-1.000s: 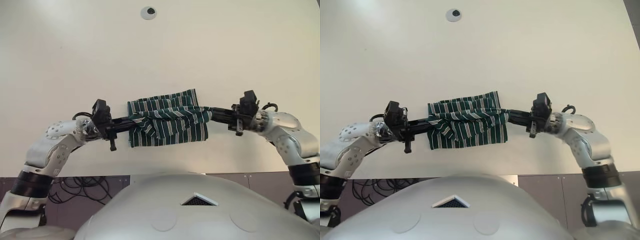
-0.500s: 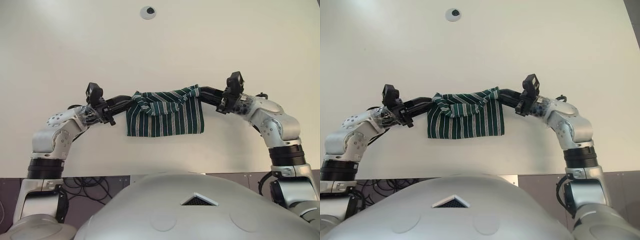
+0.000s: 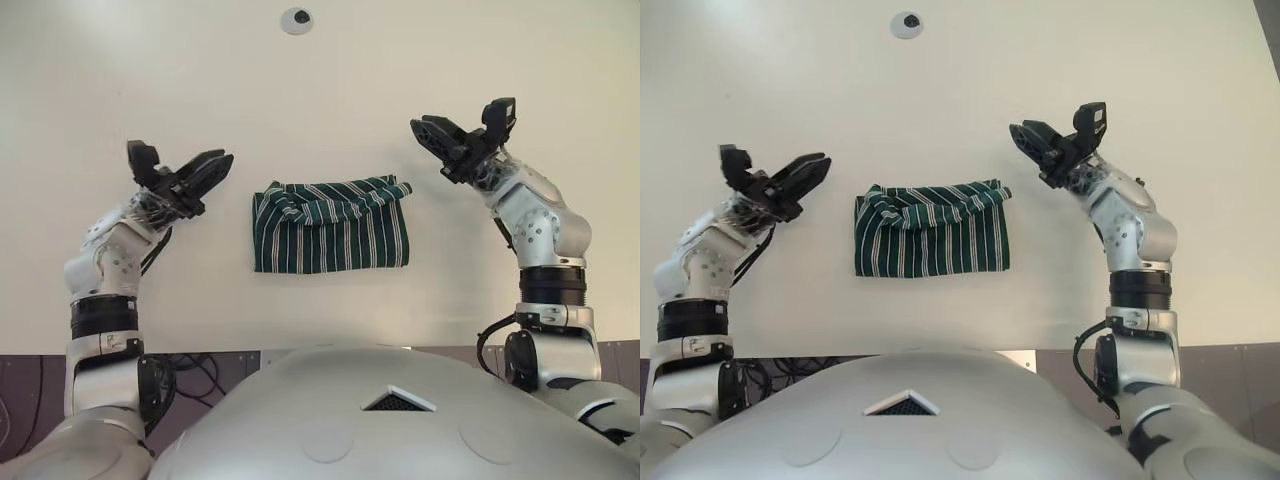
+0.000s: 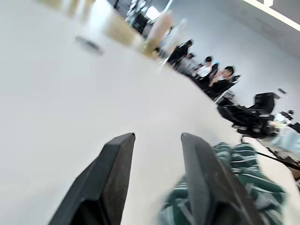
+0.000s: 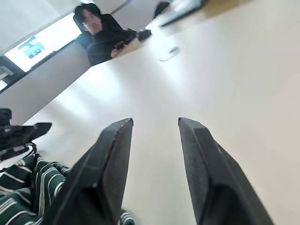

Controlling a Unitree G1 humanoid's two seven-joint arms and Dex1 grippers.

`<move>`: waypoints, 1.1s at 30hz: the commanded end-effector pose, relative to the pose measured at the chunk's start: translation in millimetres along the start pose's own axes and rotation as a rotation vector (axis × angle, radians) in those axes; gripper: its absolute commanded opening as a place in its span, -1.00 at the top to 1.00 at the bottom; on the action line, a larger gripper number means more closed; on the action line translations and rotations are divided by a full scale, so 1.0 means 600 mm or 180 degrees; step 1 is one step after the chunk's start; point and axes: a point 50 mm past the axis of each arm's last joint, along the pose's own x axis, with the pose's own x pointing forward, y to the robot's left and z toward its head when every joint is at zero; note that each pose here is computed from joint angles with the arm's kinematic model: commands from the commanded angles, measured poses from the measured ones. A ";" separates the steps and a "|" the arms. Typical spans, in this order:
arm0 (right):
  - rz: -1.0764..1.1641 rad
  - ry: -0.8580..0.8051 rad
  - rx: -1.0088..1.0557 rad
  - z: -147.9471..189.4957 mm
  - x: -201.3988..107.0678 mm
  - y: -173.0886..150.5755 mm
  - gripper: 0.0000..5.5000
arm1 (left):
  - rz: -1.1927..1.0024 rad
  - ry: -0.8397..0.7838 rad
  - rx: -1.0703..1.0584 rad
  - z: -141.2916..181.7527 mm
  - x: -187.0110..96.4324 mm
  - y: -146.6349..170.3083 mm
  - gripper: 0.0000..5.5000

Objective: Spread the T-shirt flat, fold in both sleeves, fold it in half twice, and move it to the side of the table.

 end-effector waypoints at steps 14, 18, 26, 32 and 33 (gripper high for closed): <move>0.1677 0.1073 -0.1383 -0.102 -0.062 0.073 0.36 | -0.0782 0.1469 0.1221 -0.139 0.039 -0.080 0.34; 0.1571 0.1183 -0.1461 -0.117 -0.054 0.066 0.36 | -0.0741 0.1425 0.1234 -0.136 0.056 -0.080 0.34; 0.1321 0.0947 -0.1449 -0.105 -0.022 0.056 0.36 | -0.0894 0.1174 0.1011 -0.098 0.060 -0.097 0.34; 0.1359 0.0910 -0.1392 -0.099 -0.020 0.058 0.36 | -0.0978 0.1188 0.0957 -0.085 0.062 -0.103 0.34; 0.1377 0.0905 -0.1374 -0.099 -0.021 0.059 0.36 | -0.0941 0.1216 0.0996 -0.087 0.064 -0.100 0.34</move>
